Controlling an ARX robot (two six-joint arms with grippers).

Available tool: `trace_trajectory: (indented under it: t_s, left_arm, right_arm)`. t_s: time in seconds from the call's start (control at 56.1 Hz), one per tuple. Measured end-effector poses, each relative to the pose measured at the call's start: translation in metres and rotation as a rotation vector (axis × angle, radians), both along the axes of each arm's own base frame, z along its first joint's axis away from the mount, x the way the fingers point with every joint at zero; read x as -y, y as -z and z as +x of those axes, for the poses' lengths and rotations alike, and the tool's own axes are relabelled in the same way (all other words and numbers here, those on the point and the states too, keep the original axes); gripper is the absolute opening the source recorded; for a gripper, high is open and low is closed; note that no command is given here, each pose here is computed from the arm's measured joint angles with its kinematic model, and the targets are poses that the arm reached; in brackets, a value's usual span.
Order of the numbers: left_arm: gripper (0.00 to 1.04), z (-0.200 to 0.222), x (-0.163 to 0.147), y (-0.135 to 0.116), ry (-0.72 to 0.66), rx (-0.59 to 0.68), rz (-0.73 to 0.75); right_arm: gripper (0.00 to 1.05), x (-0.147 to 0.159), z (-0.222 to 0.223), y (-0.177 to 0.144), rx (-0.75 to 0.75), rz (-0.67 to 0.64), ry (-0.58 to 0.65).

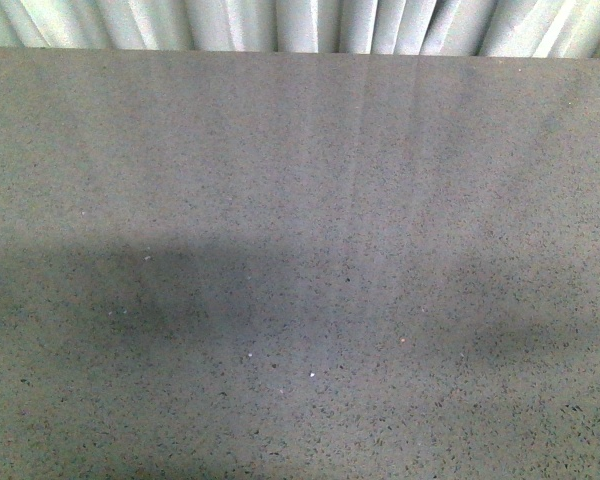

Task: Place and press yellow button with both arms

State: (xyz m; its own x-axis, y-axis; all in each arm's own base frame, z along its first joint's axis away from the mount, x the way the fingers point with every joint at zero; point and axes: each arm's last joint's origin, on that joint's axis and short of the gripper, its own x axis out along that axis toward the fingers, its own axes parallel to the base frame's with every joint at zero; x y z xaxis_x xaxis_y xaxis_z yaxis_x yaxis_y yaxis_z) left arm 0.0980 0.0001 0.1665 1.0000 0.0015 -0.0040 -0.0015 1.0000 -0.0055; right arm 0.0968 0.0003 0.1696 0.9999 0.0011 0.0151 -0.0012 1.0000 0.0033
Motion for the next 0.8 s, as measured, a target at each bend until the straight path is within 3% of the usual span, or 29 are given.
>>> trace_trajectory:
  t_s: [0.802]
  left_arm:
    - [0.96,0.0000,0.0000,0.0001,0.000,0.000,0.000]
  right_arm:
    - [0.96,0.0000,0.0000,0.0000,0.000,0.000,0.000]
